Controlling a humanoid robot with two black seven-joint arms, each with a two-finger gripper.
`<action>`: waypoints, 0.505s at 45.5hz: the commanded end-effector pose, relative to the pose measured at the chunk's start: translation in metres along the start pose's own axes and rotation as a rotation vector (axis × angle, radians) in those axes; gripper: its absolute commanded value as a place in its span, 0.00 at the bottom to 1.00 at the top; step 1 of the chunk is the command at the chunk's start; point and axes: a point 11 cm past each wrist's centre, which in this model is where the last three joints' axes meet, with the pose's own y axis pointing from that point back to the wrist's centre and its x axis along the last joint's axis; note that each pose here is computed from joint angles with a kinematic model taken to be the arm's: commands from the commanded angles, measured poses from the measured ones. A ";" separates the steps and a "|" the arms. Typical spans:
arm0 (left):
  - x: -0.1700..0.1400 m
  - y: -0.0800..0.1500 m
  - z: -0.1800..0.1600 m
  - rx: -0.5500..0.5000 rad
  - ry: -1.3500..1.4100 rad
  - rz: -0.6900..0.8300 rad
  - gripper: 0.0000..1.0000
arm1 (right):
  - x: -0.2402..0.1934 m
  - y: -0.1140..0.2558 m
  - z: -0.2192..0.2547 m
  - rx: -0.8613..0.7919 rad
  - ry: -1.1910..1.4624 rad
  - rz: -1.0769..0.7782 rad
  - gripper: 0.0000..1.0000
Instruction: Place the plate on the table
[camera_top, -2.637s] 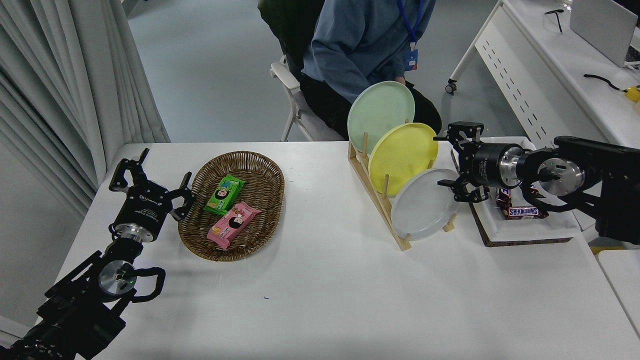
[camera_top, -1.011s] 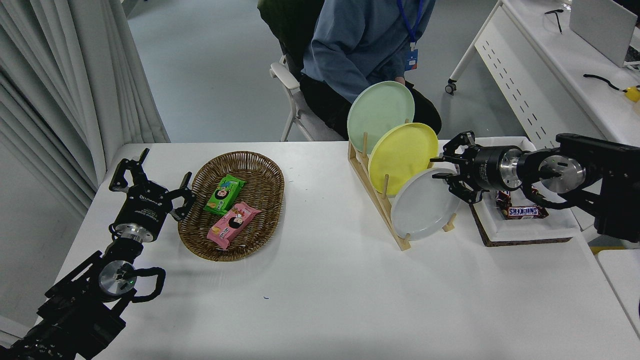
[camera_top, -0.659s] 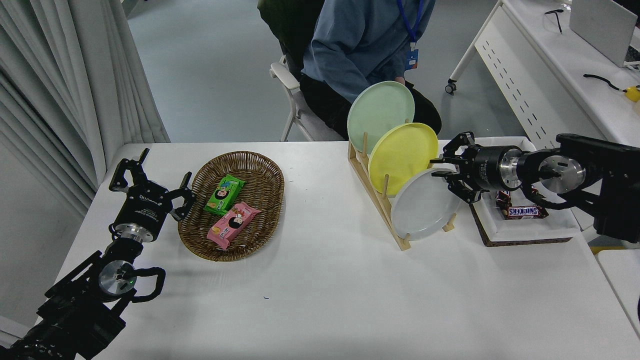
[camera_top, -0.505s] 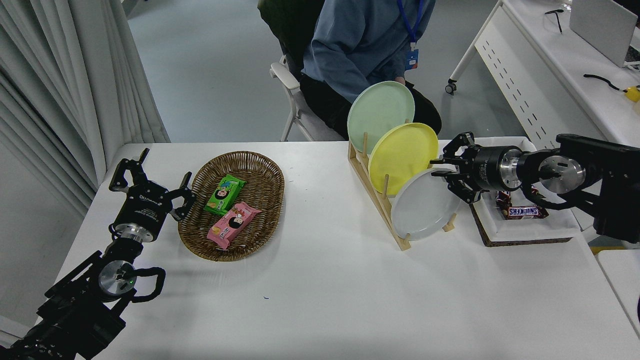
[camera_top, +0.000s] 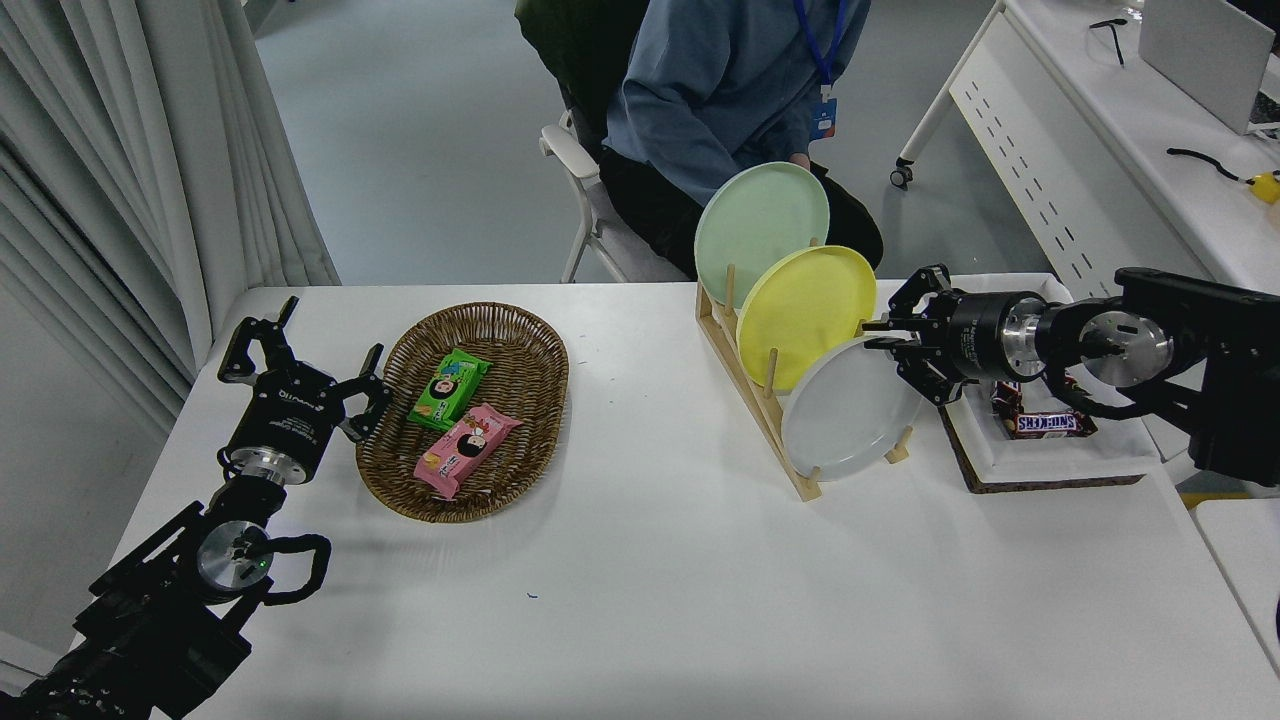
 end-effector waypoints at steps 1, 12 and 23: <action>0.000 0.000 0.000 0.000 0.000 -0.001 1.00 | 0.001 -0.001 0.002 0.002 -0.008 0.003 0.14; 0.000 0.000 0.000 0.000 0.000 -0.001 1.00 | 0.000 -0.002 0.003 -0.001 -0.008 0.003 0.07; 0.000 0.000 0.000 -0.001 0.000 0.000 1.00 | 0.000 -0.001 0.002 -0.001 -0.007 -0.002 0.00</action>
